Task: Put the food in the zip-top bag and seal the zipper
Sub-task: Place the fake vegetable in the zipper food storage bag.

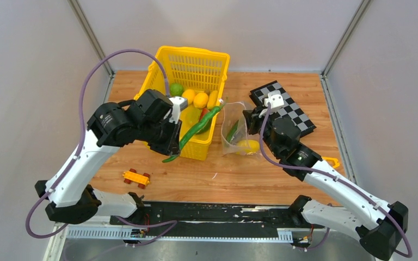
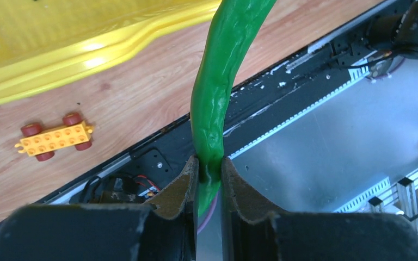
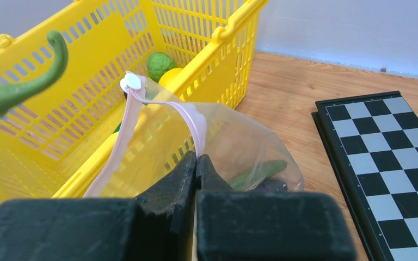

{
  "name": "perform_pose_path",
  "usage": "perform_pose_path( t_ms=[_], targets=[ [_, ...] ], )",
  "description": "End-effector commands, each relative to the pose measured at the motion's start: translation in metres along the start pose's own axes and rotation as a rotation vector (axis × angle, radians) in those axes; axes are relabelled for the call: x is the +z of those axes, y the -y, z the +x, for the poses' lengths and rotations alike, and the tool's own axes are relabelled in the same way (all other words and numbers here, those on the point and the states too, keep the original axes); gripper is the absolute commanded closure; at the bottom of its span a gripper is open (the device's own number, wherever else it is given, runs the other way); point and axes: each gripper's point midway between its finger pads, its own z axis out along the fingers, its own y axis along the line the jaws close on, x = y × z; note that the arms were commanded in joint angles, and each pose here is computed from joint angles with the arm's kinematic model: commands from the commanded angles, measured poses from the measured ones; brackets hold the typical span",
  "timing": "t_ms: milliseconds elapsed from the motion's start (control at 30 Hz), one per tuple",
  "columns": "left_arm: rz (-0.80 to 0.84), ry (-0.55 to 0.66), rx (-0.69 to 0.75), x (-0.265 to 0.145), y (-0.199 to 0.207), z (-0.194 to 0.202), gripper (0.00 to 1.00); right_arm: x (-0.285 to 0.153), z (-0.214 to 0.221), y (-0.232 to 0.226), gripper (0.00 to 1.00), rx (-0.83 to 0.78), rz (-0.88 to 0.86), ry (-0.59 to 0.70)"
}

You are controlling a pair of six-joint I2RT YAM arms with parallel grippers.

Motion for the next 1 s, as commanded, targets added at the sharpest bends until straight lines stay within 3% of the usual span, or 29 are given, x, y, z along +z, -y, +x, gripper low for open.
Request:
perform_pose_path(
  t_ms=[0, 267, 733, 967],
  targets=[
    [0.051, -0.001, 0.025, -0.010, 0.022, 0.000, 1.00, 0.002, -0.037, -0.004, 1.00, 0.047, 0.003, 0.099],
    [0.034, -0.119, 0.100, 0.016, 0.041, 0.012, 1.00, -0.001, -0.040, -0.006, 1.00, 0.043, -0.017, 0.126],
    [-0.136, -0.152, 0.072, 0.044, 0.017, 0.014, 1.00, -0.010, -0.042, -0.006, 1.00, 0.039, -0.040, 0.141],
    [-0.156, -0.122, 0.107, 0.051, 0.023, -0.007, 1.00, -0.014, -0.040, -0.023, 1.00, -0.008, -0.143, 0.119]
  ],
)
